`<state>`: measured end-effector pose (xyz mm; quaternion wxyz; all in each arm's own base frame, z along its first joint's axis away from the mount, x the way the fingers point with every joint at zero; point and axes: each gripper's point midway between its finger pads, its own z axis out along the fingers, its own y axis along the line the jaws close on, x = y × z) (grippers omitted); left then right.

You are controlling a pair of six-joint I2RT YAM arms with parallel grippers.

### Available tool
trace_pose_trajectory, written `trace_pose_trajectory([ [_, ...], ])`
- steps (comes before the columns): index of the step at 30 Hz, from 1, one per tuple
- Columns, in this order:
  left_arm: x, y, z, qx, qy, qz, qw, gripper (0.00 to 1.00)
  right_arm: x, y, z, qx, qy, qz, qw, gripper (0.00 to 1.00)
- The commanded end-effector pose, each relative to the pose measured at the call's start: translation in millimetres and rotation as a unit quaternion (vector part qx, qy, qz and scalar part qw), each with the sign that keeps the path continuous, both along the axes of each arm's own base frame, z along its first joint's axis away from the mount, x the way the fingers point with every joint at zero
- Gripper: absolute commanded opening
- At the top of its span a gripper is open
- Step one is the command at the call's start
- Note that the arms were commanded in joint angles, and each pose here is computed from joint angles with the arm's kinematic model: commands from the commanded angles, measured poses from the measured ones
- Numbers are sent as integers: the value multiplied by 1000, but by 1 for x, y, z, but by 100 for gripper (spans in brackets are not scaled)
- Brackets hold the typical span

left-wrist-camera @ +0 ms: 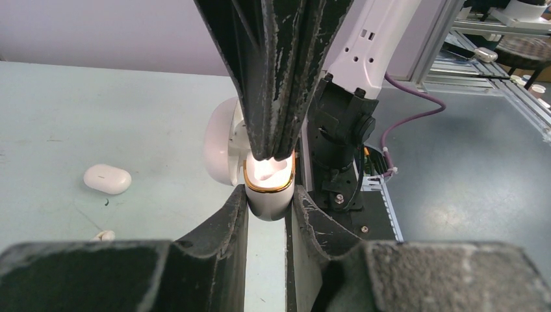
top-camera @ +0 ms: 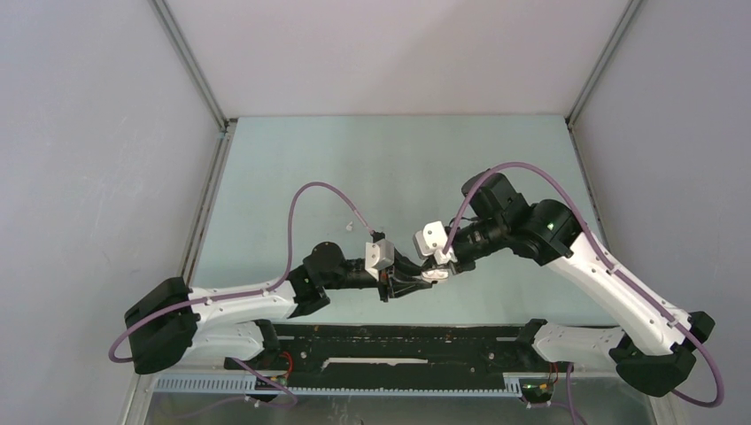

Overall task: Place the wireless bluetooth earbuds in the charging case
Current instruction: Place the earbud in the charging case.

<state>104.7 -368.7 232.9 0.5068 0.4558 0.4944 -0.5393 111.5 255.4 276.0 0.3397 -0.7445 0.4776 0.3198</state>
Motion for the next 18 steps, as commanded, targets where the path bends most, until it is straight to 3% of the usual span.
trace_pose_trajectory([
  [1, 6, -2, 15, -20, -7, 12, 1000, 0, -2, -1, 12, 17, 1, -21, 1000, 2],
  [9, 9, -5, 11, -11, -5, 16, 1000, 0, -14, -36, 9, -22, -64, 11, 998, 19],
  [18, 9, -6, 12, -6, -11, 13, 1000, 0, -4, -42, -7, -89, -46, 5, 995, 20],
])
